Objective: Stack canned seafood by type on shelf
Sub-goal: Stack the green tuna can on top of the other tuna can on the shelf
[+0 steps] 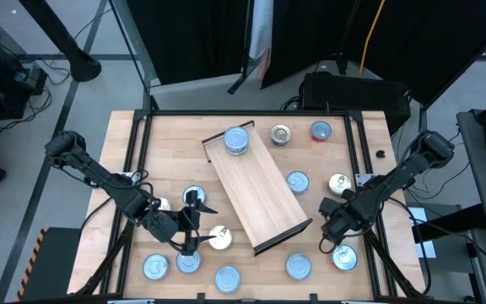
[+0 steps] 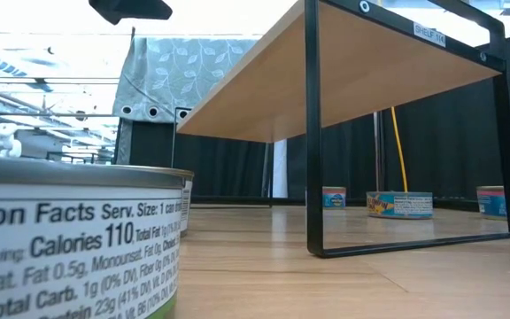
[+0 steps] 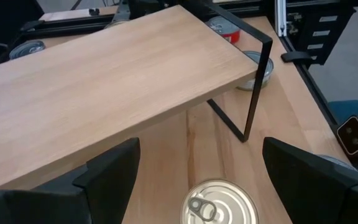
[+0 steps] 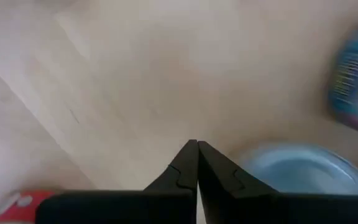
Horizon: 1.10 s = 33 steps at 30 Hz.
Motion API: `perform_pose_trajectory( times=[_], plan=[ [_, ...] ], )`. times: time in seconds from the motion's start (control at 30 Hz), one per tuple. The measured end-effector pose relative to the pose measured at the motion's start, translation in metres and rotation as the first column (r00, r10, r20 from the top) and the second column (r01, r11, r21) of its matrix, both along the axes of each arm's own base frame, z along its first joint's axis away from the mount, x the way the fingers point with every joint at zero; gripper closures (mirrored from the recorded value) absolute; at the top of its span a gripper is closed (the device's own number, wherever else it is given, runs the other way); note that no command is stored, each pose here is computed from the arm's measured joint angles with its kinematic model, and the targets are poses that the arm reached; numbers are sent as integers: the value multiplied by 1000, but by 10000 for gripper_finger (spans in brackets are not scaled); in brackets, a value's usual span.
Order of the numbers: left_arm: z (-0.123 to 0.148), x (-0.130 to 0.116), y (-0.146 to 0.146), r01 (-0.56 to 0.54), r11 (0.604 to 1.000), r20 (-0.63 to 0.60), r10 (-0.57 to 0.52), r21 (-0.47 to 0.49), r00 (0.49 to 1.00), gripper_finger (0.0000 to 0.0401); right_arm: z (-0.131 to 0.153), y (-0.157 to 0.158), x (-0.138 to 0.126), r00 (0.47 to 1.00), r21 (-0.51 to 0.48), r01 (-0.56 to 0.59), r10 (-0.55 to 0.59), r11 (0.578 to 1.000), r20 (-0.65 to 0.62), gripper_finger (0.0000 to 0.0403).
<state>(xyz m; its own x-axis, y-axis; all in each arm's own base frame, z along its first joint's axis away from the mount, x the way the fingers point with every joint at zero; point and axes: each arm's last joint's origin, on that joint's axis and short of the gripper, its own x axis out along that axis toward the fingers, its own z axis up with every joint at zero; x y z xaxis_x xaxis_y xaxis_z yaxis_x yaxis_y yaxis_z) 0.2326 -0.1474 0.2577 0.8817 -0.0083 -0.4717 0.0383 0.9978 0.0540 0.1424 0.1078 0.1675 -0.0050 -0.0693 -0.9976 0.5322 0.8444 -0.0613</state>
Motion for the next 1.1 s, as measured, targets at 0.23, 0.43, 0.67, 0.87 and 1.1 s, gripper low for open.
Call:
perform_pose_trajectory(
  times=[0.23,0.43,0.67,0.87,1.1],
  plan=[
    [0,0,0,0,1000,2,0,-2,1000,63,13,-7,-8,998,-82,18,-24,996,-66,403],
    [0,0,0,0,1000,2,0,-2,1000,63,-2,-9,-11,998,-70,17,-21,997,-52,403],
    [0,0,0,0,1000,1,0,-1,1000,63,-21,-9,-12,1000,-8,25,-25,1000,-5,403],
    [0,0,0,-3,1000,2,3,1,1000,63,-34,-8,-10,999,24,38,-39,999,34,403],
    [0,0,0,-3,1000,3,3,0,1000,63,-18,-1,0,998,35,29,-31,999,57,403]
  ],
)
